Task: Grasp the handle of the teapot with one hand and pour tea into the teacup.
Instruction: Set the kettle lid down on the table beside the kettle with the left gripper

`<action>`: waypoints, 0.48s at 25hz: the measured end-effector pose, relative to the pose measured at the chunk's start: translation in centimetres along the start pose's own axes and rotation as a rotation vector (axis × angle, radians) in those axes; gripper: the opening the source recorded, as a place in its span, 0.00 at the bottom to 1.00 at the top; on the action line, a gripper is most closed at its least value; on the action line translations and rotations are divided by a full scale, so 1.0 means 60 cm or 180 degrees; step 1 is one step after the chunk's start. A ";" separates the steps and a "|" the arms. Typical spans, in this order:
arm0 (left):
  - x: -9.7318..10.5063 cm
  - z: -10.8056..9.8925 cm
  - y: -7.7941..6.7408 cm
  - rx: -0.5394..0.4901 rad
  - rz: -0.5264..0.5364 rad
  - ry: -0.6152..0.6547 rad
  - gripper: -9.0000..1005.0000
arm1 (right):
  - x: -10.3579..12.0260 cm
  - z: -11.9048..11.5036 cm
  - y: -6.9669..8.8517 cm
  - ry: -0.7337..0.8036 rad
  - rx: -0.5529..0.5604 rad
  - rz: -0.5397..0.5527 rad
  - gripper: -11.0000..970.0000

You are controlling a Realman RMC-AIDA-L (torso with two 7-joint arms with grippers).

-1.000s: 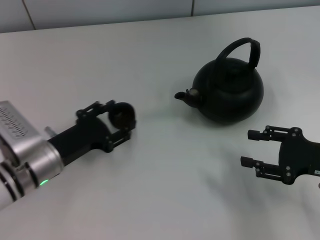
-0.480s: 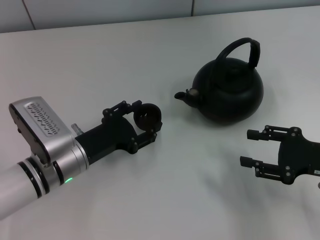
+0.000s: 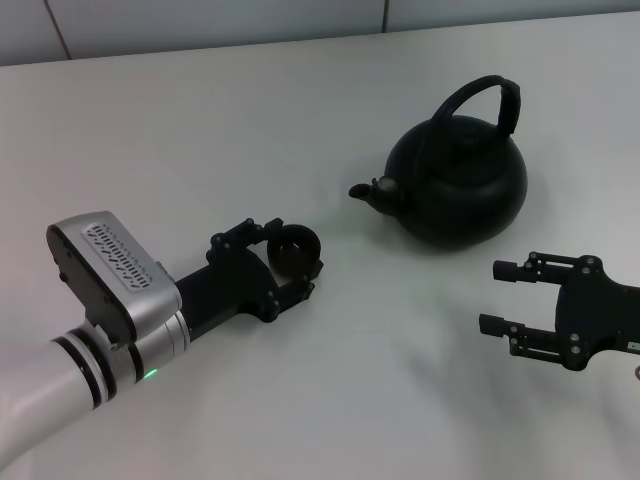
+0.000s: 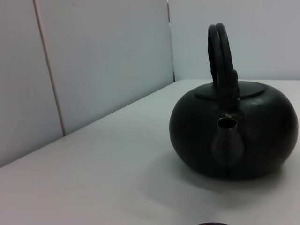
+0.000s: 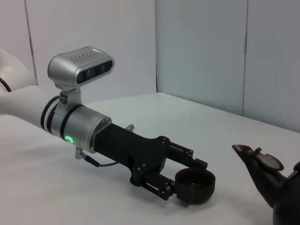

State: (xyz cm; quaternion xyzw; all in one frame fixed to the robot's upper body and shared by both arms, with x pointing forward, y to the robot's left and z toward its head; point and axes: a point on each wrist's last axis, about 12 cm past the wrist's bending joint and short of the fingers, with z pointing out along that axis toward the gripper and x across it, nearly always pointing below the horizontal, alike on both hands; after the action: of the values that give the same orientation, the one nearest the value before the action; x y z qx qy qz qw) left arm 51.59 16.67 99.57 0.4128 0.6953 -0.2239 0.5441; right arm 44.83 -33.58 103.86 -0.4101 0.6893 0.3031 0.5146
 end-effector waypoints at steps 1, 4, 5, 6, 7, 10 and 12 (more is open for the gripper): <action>0.000 0.000 0.000 0.0000 0.0000 0.0000 0.70 | 0.000 0.000 0.000 0.0000 0.0000 0.0000 0.65; 0.000 0.000 0.000 0.0001 -0.0003 0.0001 0.70 | 0.000 0.000 0.001 0.0001 -0.0002 0.0002 0.65; 0.000 0.000 -0.001 0.0004 -0.0004 0.0000 0.70 | 0.001 0.000 0.001 0.0002 -0.0003 0.0004 0.65; 0.000 0.000 -0.001 0.0004 -0.0004 0.0000 0.70 | 0.001 0.000 0.001 0.0002 -0.0003 0.0004 0.65; 0.000 0.001 -0.002 0.0024 0.0009 0.0000 0.70 | 0.001 0.000 0.001 0.0002 -0.0005 0.0004 0.65; -0.001 0.001 -0.003 0.0050 0.0026 0.0002 0.70 | 0.001 -0.001 0.002 0.0002 -0.0007 0.0007 0.65; -0.001 0.002 -0.004 0.0067 0.0022 0.0005 0.70 | 0.001 -0.001 0.002 0.0003 -0.0007 0.0007 0.65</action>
State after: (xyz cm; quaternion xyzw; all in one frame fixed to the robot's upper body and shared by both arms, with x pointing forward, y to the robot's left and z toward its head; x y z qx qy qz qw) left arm 51.46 16.38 99.57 0.4211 0.6919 -0.2291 0.5399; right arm 44.70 -33.58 103.81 -0.4101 0.6896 0.3043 0.5135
